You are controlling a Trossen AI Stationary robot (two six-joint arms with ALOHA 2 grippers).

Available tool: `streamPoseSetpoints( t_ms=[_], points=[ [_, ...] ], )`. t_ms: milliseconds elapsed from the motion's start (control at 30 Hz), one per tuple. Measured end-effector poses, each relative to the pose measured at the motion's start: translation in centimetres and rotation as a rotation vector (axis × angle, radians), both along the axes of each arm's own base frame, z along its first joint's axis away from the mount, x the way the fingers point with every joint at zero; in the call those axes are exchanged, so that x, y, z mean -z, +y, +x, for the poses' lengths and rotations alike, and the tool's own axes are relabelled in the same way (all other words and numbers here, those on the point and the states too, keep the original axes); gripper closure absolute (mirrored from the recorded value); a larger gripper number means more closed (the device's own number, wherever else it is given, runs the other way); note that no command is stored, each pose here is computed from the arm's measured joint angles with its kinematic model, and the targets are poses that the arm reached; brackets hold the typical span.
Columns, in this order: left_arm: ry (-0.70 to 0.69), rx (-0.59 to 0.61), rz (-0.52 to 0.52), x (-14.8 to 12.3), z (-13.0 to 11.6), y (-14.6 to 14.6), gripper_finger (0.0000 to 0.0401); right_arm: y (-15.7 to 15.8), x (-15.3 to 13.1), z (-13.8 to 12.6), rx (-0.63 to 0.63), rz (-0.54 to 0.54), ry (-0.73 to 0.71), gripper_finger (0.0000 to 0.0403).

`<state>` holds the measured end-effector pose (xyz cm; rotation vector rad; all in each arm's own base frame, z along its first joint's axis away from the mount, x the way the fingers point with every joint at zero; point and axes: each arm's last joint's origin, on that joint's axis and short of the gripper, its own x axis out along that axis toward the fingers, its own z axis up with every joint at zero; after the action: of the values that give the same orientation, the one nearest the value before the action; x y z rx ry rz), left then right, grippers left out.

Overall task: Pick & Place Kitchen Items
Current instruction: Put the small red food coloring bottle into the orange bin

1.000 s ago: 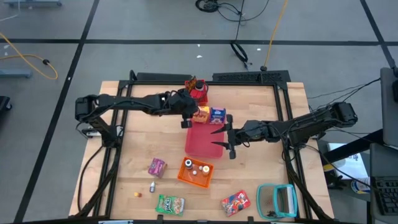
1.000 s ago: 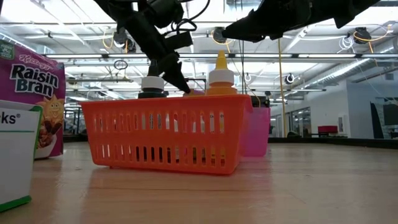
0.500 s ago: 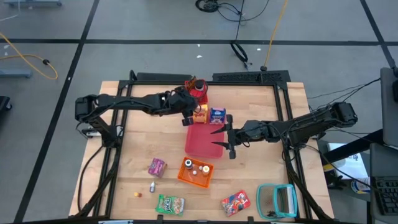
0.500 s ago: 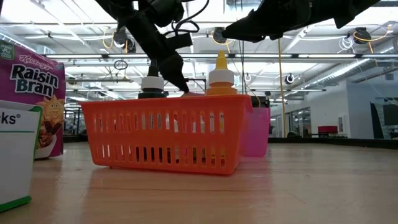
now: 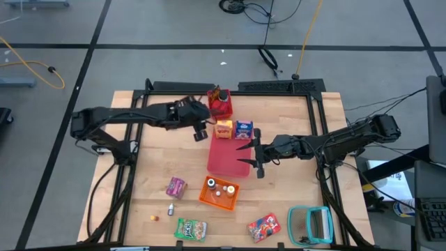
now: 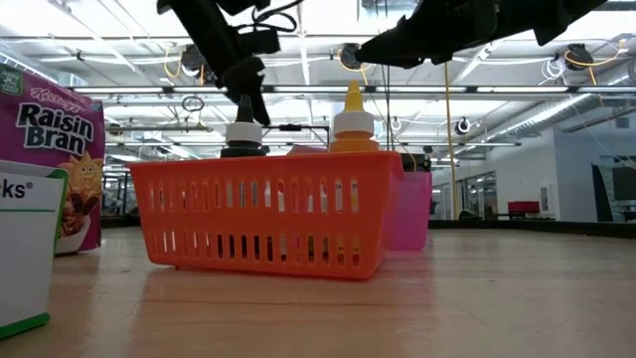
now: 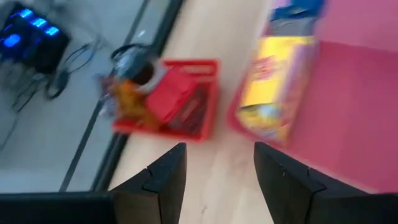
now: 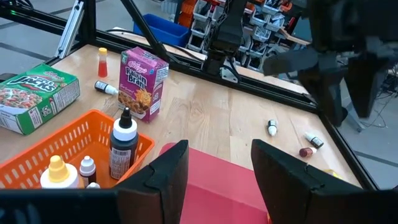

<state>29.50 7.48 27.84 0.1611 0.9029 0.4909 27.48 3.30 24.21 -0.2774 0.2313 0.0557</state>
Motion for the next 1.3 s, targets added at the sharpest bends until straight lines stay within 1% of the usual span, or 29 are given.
streamPoseSetpoints(
  t_ms=[133,333,433,567,700,767,900,967,1033,1167,1300],
  points=[
    [0.027,-0.134,0.005,-0.7,-1.7,0.4,0.0214,0.0,0.0,0.0,0.0,0.0,0.001,0.0234],
    [0.081,-0.351,-0.127,0.0,-3.8,1.8,0.0214,0.0,0.0,0.0,0.0,-0.001,0.001,0.0234],
    [0.11,-0.421,-0.155,0.8,-4.5,2.4,0.0214,0.0,0.0,0.0,-0.001,-0.004,0.001,0.0234],
    [0.097,-0.516,-0.186,1.5,-5.3,3.7,0.0215,0.0,0.0,0.0,-0.001,-0.005,0.001,0.0234],
    [0.124,-0.579,-0.194,2.4,-6.3,5.0,0.0215,0.0,0.0,0.0,-0.001,-0.005,0.001,0.0234],
    [0.136,-0.607,-0.214,3.1,-6.9,5.6,0.0215,0.0,0.0,0.0,-0.001,-0.005,0.001,0.0234],
    [0.18,-0.636,-0.277,4.8,-8.1,6.3,0.0215,0.0,0.0,0.0,-0.001,-0.005,0.001,0.0234],
    [0.227,-0.616,-0.309,5.9,-8.8,6.2,0.0215,0.0,0.0,0.0,-0.001,-0.005,0.001,0.0234],
    [0.292,-0.553,-0.335,7.0,-9.3,6.0,0.0215,0.0,0.0,0.0,-0.001,-0.005,0.001,0.0234],
    [0.418,-0.438,-0.351,9.1,-10.4,5.2,0.0215,0.0,0.0,0.0,-0.001,-0.005,0.001,0.0234],
    [0.486,-0.334,-0.391,10.3,-11.1,4.6,0.0215,0.0,0.0,0.0,-0.001,-0.005,0.001,0.0234]
  ],
)
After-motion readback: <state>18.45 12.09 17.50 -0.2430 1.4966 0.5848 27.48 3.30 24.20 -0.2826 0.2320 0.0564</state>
